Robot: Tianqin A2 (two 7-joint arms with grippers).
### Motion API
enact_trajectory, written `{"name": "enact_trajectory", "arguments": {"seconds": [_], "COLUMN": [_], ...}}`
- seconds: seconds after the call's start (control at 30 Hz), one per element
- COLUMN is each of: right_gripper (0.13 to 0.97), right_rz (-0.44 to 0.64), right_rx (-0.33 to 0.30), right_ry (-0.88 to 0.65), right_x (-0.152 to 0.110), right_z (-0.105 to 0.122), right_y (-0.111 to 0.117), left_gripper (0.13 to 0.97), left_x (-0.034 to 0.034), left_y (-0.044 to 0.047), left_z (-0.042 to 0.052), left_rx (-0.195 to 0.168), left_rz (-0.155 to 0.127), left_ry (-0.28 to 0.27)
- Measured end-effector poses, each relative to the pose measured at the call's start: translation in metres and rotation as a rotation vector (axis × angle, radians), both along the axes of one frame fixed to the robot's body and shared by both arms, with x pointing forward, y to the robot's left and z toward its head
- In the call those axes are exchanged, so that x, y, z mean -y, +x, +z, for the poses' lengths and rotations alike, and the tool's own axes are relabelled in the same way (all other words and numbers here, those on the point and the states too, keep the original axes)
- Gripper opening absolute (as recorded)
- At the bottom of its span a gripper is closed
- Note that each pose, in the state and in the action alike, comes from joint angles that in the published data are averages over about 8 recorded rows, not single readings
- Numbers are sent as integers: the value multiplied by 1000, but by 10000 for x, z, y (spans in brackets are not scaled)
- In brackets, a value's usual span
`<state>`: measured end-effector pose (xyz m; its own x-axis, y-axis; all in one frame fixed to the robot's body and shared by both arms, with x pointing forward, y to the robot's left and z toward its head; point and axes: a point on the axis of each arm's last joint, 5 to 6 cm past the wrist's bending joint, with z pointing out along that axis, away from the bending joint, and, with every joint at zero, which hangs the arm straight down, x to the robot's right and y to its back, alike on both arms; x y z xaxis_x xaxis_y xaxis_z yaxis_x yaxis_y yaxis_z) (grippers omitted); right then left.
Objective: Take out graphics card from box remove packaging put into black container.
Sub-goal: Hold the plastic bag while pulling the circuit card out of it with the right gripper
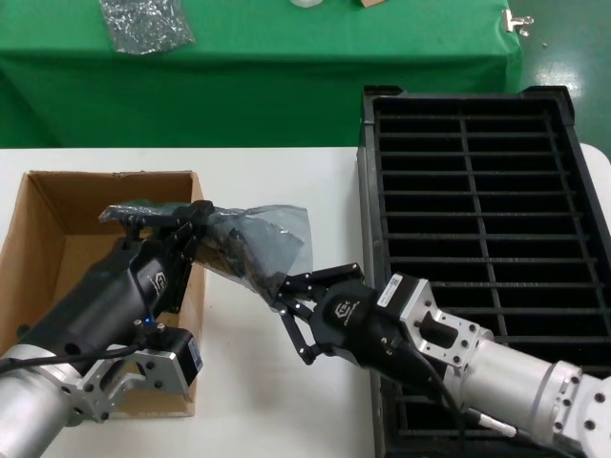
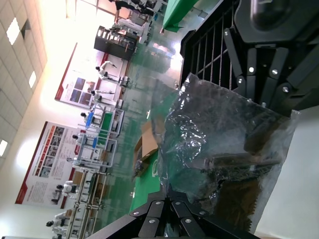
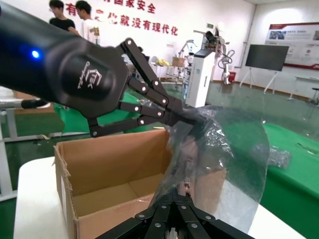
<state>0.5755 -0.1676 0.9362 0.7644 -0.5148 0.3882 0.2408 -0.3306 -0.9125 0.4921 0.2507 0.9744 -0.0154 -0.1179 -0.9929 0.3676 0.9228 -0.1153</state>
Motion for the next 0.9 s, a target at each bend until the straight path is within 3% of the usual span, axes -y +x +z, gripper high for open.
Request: {"name": "enact_trajectory", "arguments": {"seconds": [0.23, 0.47, 0.9], "right_gripper": [133, 133, 133], "right_rz": [-60, -101, -38], "right_rx": [-1, 9, 13], "right_ry": [-5, 0, -35], "right_x": [-14, 17, 26], "right_z": [-37, -17, 74], "right_y": [-14, 138, 426], "left_gripper": [139, 139, 139], "left_x": [0, 0, 0], "left_y": [0, 0, 0], "left_z": [0, 0, 0], "left_rx": [0, 0, 0], "left_rz": [0, 0, 0], "left_ry": [0, 0, 0]}}
